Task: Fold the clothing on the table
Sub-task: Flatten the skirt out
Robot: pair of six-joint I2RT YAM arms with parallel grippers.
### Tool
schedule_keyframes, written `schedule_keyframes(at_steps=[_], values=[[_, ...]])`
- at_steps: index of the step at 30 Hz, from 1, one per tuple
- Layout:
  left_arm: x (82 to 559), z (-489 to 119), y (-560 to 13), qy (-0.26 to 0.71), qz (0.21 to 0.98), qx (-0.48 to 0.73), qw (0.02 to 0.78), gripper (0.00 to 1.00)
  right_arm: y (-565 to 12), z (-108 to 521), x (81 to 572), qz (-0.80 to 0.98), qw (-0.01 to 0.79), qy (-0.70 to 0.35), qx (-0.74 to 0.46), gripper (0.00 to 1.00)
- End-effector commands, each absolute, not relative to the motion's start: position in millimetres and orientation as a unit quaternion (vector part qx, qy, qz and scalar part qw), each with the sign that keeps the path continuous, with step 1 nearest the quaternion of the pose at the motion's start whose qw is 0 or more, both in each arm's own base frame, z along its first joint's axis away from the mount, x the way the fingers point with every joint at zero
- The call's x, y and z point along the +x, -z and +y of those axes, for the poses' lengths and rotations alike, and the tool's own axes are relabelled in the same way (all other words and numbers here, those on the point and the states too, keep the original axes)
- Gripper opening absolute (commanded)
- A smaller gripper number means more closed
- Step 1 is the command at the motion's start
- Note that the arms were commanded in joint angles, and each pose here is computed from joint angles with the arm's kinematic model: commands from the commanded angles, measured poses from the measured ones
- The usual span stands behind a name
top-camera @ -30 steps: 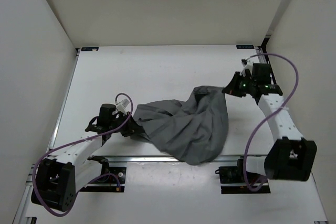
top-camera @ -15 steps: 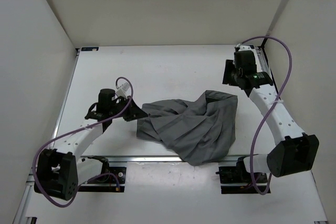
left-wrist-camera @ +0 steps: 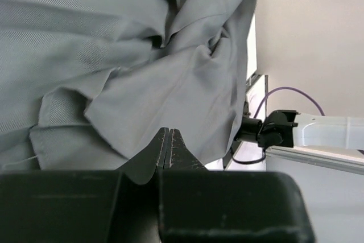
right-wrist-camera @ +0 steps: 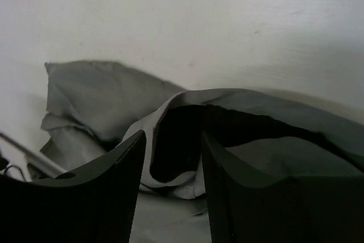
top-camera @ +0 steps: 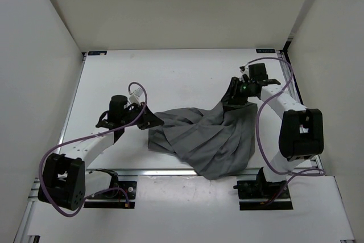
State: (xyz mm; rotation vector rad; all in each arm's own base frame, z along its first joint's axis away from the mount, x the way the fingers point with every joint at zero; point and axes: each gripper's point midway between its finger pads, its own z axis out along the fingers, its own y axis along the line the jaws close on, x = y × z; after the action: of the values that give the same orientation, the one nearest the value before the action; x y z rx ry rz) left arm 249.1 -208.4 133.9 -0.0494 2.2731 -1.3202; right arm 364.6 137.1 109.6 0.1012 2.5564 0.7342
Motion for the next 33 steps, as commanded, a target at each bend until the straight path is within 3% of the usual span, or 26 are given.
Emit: schedule_keyframes(at_steps=[1, 5, 9, 17, 19, 21, 22, 27, 29, 31, 33], values=[[245, -207, -136, 0.490, 0.831, -0.011, 0.263, 0.00, -123, 171, 358, 0.906, 0.219, -0.361, 0.012, 0.49], [242, -205, -128, 0.486, 0.836, -0.016, 0.255, 0.00, -120, 178, 346, 0.901, 0.209, -0.380, 0.019, 0.47], [239, -202, -122, 0.482, 0.839, -0.022, 0.251, 0.00, -116, 182, 335, 0.907, 0.185, -0.378, 0.016, 0.36], [238, -199, -119, 0.481, 0.839, -0.026, 0.253, 0.00, -109, 179, 311, 0.934, 0.152, -0.322, -0.011, 0.33], [238, -197, -120, 0.479, 0.839, -0.025, 0.257, 0.00, -108, 176, 307, 0.941, 0.142, -0.306, -0.017, 0.25], [238, -197, -116, 0.479, 0.841, -0.031, 0.250, 0.00, -112, 168, 313, 0.952, 0.142, -0.272, -0.016, 0.00], [238, -196, -117, 0.479, 0.841, -0.032, 0.250, 0.00, -126, 172, 325, 0.950, 0.162, -0.267, -0.028, 0.00], [236, -199, -114, 0.479, 0.844, -0.033, 0.240, 0.00, -204, 189, 392, 0.921, 0.280, -0.265, -0.065, 0.00], [233, -200, -110, 0.479, 0.846, -0.030, 0.233, 0.00, -203, 203, 421, 0.913, 0.282, -0.285, -0.074, 0.04], [232, -201, -111, 0.480, 0.846, -0.031, 0.230, 0.00, -215, 214, 446, 0.895, 0.290, -0.329, -0.085, 0.38], [228, -202, -107, 0.480, 0.849, -0.030, 0.221, 0.00, -193, 211, 462, 0.904, 0.264, -0.328, -0.078, 0.44]])
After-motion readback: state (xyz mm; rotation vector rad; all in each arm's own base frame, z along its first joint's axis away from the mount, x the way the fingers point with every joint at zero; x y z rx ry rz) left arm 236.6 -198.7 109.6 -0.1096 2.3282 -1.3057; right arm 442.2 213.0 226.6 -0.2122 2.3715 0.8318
